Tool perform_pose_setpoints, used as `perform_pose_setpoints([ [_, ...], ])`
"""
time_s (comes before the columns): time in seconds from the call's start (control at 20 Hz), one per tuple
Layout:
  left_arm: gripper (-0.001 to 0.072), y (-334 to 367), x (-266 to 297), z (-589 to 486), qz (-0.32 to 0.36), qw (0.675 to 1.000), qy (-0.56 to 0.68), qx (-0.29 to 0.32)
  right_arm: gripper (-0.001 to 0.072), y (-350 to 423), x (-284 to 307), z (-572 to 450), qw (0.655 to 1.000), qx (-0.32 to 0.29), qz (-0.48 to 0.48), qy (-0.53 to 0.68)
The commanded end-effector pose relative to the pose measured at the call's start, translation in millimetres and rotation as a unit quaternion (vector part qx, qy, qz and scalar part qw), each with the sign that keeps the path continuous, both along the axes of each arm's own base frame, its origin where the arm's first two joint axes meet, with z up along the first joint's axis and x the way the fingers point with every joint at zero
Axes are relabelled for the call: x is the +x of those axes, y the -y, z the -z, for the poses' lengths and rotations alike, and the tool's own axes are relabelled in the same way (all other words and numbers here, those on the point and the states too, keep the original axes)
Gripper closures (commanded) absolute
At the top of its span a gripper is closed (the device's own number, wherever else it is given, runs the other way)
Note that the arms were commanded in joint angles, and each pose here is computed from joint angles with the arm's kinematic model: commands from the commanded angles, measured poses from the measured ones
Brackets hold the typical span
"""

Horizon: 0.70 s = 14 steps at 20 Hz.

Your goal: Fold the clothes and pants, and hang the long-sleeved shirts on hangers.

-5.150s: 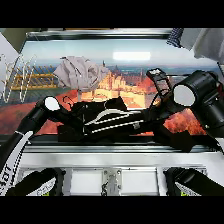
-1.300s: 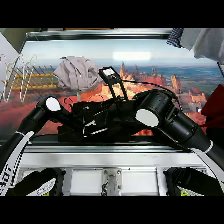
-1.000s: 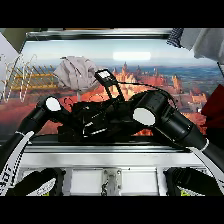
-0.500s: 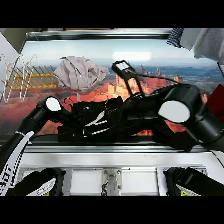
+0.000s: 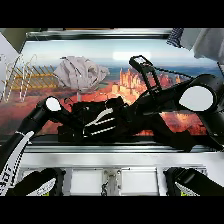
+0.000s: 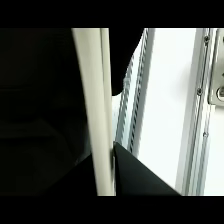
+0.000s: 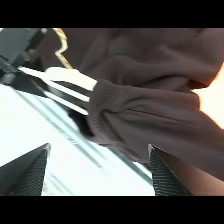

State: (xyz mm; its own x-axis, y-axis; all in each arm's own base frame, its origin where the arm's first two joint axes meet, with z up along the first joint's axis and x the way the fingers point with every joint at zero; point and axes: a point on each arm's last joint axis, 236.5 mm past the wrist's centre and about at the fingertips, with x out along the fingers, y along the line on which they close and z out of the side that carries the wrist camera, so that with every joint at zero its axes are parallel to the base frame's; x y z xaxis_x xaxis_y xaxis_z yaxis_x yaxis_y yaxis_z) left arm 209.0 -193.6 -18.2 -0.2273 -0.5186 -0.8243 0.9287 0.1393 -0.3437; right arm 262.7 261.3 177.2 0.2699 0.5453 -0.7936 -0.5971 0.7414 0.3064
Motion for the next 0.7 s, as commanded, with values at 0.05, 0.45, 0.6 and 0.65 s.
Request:
perform_pose_setpoints([
  [0.05,0.0687,-0.4,-0.6,0.0,0.0,1.0,-0.002,0.0,0.0034,1.2,-16.5,1.5,0.986,-0.034,-0.153,0.059],
  [0.45,0.0687,-0.4,-0.8,0.0,0.0,1.0,-0.002,0.0,0.0034,9.7,-7.8,-0.7,0.967,-0.05,-0.222,0.116],
  [0.6,0.0688,-0.4,-0.8,0.0,0.0,1.0,-0.002,0.0,0.0035,48.7,13.8,-2.3,0.97,-0.037,-0.211,0.116],
  [0.65,0.0687,-0.4,-0.8,0.0,0.0,1.0,-0.002,0.0,0.0035,57.1,19.1,-7.5,0.969,-0.008,-0.212,0.123],
])
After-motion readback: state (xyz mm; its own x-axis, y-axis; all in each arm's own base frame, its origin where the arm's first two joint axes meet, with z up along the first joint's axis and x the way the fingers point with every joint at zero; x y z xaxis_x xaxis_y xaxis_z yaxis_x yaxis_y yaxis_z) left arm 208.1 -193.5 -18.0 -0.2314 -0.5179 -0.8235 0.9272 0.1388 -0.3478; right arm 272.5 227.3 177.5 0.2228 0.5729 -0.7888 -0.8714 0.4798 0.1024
